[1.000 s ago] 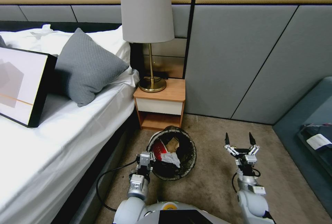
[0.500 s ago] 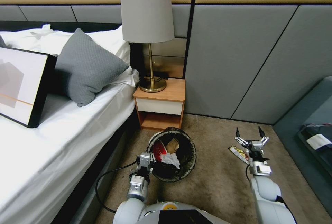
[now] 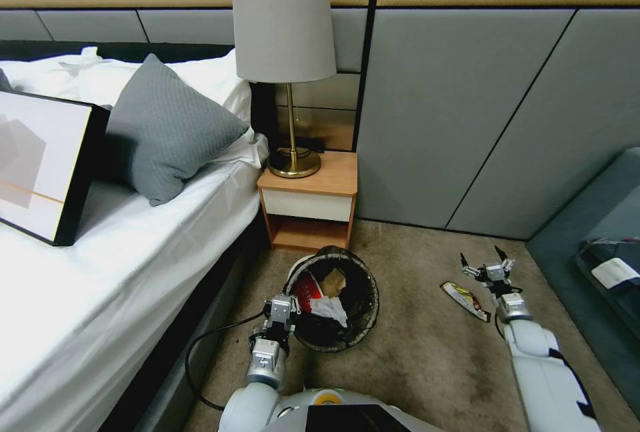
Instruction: Pick up the trash bin, then pick up the garbage from the floor and place it into the trash bin.
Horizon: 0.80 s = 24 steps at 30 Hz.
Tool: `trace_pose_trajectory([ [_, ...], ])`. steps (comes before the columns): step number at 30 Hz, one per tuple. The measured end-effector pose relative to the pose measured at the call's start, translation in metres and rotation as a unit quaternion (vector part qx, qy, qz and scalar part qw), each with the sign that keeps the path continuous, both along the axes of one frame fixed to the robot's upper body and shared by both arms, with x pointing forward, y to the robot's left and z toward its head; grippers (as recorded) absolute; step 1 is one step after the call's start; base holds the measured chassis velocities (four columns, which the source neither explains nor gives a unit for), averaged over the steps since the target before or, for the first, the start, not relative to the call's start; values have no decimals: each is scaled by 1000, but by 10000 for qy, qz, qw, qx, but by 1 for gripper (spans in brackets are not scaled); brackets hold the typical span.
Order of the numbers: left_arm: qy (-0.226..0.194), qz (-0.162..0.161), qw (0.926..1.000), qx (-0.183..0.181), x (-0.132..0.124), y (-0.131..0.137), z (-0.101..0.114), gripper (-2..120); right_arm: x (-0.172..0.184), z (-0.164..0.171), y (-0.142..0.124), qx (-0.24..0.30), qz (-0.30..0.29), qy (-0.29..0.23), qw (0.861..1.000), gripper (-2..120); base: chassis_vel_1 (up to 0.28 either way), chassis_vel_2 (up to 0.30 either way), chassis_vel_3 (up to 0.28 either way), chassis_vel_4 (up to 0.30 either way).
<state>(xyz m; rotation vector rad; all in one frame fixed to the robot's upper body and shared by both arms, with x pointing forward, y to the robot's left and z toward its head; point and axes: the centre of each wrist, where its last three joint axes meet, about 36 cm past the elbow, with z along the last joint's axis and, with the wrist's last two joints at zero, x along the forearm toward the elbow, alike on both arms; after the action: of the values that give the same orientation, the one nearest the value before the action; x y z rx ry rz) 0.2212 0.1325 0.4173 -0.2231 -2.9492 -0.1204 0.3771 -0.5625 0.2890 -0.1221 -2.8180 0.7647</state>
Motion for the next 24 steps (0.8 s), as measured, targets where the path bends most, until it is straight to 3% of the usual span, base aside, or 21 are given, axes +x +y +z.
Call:
trace_pose_trajectory([
  [9,-1,8,10000,8,-1,0,0,0,0,-3,-21,17,80,767,9970,100,0,0,0,0],
  [24,-2,6,10000,22,-1,0,0,0,-18,-18,-47,-30,1082,1586,9814,100,0,0,0,0],
])
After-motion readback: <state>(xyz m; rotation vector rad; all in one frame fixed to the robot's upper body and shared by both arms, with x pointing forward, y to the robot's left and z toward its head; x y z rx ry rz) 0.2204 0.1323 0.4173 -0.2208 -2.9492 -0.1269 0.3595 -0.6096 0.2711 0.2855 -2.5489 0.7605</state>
